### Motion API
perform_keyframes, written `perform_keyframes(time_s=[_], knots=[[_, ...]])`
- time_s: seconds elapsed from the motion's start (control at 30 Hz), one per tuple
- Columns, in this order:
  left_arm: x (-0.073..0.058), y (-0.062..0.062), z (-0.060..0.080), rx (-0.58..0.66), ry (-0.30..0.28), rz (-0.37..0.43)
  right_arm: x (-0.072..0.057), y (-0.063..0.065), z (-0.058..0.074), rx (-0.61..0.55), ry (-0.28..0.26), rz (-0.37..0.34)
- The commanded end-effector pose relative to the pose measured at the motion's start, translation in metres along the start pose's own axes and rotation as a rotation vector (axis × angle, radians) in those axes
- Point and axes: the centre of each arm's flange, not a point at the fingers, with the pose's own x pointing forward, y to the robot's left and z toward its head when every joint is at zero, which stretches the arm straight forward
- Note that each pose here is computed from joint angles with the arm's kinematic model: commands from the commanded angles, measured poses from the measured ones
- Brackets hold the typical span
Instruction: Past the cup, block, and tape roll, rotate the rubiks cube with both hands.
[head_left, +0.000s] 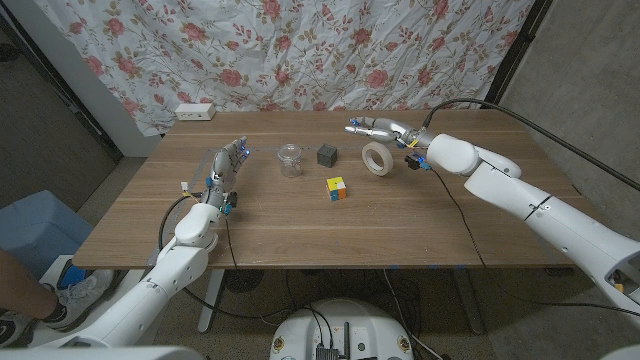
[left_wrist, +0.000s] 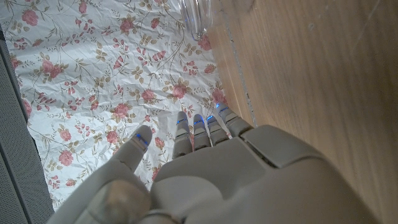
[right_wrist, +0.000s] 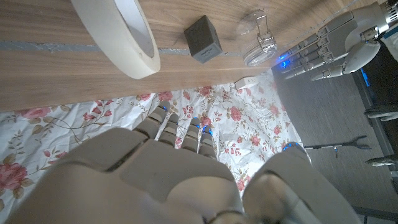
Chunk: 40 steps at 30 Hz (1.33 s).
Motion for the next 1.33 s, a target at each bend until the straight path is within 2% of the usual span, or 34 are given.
perform_keyframes(time_s=[0.03,0.43,0.73,0.8,0.87,1.17,1.2,1.23,1.27,1.33], knots=[[0.000,-0.004,-0.001,-0.007,-0.006,0.002,-0.010,-0.004,-0.023,0.116,0.009,-0.096],[-0.003,-0.003,-0.001,-0.005,0.003,0.008,-0.017,-0.005,-0.044,0.222,0.024,-0.170],[0.003,-0.005,-0.002,-0.003,0.012,0.004,-0.025,-0.003,-0.064,0.317,0.035,-0.213],[0.005,-0.007,-0.002,-0.003,0.021,0.002,-0.030,0.000,-0.073,0.373,0.025,-0.243],[0.005,-0.007,-0.003,-0.004,0.026,0.004,-0.031,0.002,-0.076,0.391,0.019,-0.257],[0.011,-0.009,-0.006,0.004,0.047,-0.005,-0.047,0.012,-0.101,0.470,0.042,-0.339],[0.011,-0.009,-0.006,0.009,0.054,-0.004,-0.049,0.014,-0.105,0.485,0.038,-0.347],[0.013,-0.008,-0.007,0.014,0.062,-0.008,-0.052,0.018,-0.115,0.532,0.032,-0.375],[0.013,-0.008,-0.007,0.014,0.062,-0.008,-0.052,0.018,-0.115,0.533,0.028,-0.376],[0.014,-0.007,-0.008,0.019,0.074,-0.003,-0.054,0.024,-0.125,0.570,0.037,-0.406]])
